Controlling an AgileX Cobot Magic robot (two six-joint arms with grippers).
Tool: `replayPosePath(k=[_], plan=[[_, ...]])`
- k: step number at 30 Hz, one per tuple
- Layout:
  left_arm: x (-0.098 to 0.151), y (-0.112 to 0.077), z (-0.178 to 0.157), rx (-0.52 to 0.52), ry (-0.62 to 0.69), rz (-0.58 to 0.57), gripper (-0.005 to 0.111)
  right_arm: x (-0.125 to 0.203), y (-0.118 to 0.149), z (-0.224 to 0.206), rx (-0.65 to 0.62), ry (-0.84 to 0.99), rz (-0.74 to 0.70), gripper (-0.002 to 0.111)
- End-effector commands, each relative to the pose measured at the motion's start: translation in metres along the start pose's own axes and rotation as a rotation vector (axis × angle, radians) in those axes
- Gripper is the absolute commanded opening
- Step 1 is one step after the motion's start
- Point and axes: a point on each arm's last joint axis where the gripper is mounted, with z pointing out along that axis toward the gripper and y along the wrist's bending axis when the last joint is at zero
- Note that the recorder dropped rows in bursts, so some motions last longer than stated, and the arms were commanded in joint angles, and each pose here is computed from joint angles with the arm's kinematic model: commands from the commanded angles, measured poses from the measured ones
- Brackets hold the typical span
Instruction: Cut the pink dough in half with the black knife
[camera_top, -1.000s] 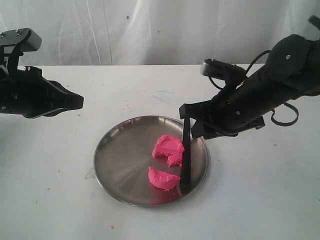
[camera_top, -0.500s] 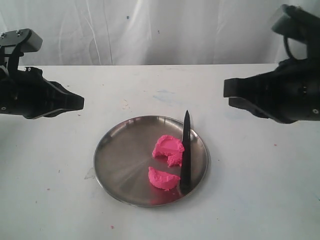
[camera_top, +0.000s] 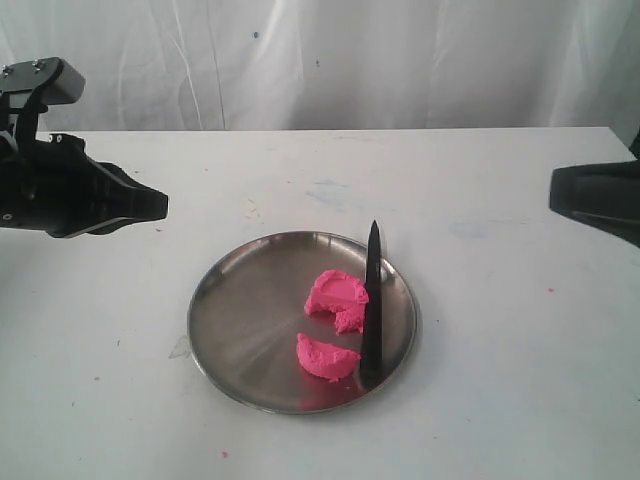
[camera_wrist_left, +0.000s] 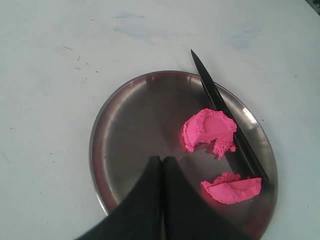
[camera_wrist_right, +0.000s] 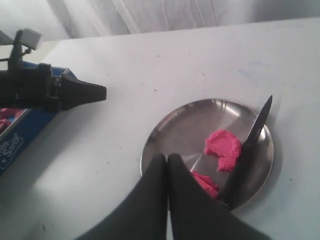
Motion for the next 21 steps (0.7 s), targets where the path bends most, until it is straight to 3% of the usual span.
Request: replayPosePath(k=[1, 12, 18, 21], plan=[[0.001, -0.002, -0.002, 0.013, -0.003, -0.021, 0.000, -0.002, 0.006, -0.021, -0.015, -0.124, -0.024, 0.000], [0.001, -0.002, -0.002, 0.011, -0.004, -0.021, 0.000, -0.013, 0.006, -0.036, -0.009, -0.374, 0.010, 0.000], [0.001, -0.002, -0.002, 0.011, -0.004, -0.021, 0.000, 0.014, -0.024, -0.028, 0.185, -0.407, 0.084, 0.000], [0.001, -0.002, -0.002, 0.011, -0.004, -0.021, 0.000, 0.032, -0.035, -0.029, 0.264, -0.416, 0.019, 0.000]])
